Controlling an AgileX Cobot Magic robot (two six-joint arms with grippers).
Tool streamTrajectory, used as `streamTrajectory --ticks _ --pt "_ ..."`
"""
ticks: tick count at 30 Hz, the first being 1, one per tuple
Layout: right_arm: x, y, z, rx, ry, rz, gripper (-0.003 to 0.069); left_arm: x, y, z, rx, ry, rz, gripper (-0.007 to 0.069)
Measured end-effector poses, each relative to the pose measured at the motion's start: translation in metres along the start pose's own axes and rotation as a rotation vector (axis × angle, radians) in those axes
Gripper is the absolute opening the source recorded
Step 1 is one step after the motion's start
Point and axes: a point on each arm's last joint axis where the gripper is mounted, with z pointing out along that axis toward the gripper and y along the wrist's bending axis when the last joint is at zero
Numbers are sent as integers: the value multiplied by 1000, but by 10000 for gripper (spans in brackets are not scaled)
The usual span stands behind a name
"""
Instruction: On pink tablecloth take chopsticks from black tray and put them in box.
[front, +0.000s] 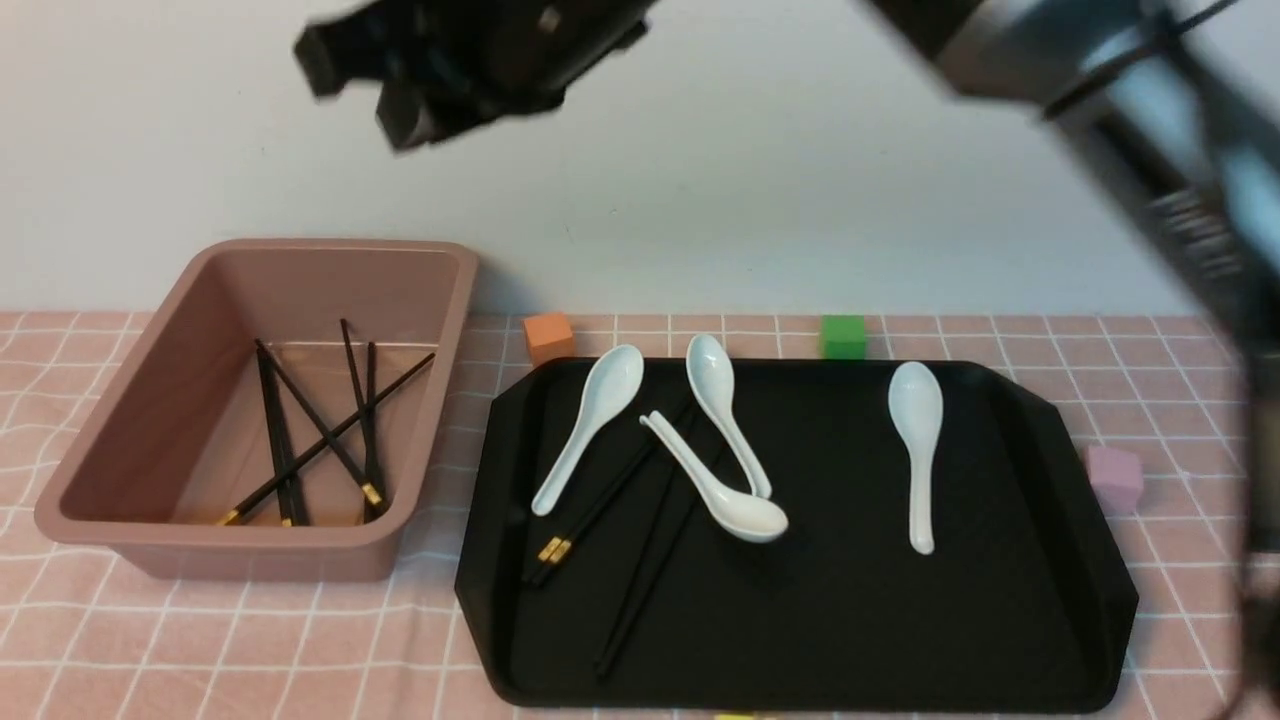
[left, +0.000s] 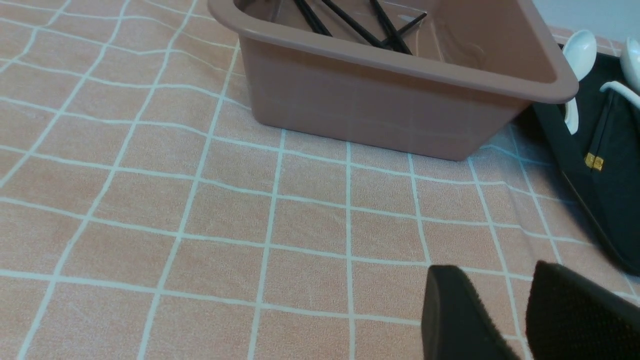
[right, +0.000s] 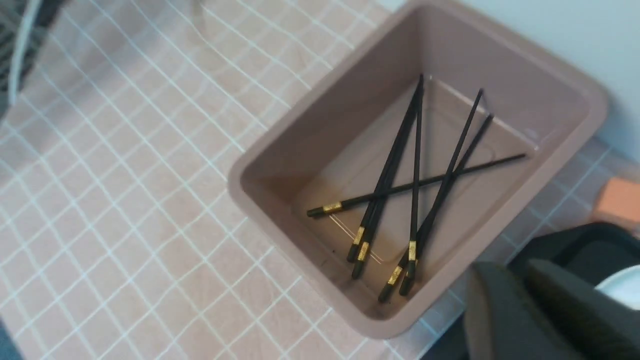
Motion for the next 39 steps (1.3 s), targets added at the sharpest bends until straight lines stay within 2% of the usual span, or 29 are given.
streamTrajectory --ticks 1,2,6,9,16,24,27,28,31,34,36,37,39 --pt "0 1 -6 0 -2 -9 31 0 0 0 0 0 0 239" --pt "2 5 -31 -1 -4 -30 -9 0 0 0 0 0 0 239" --pt "19 8 -70 14 38 -38 -13 0 0 0 0 0 0 239" --pt "49 7 -110 44 84 -24 -13 0 0 0 0 0 0 239" --pt "102 2 -150 78 155 -18 -13 0 0 0 0 0 0 239" --pt "123 0 -181 116 125 -53 -11 0 0 0 0 0 0 239" --pt "151 -14 -181 197 181 -74 -11 0 0 0 0 0 0 239" --pt "153 -15 -180 197 185 -73 -11 0 0 0 0 0 0 239" --pt "196 -41 -178 276 158 -55 -11 0 0 0 0 0 0 239" --pt "245 -67 -180 375 14 -24 -10 0 0 0 0 0 0 239" --pt "295 -82 -182 474 -110 3 -10 0 0 0 0 0 0 239" --pt "298 -84 -183 493 -137 8 -10 0 0 0 0 0 0 239" --pt "350 -93 -183 623 -258 20 -10 0 0 0 0 0 0 239"
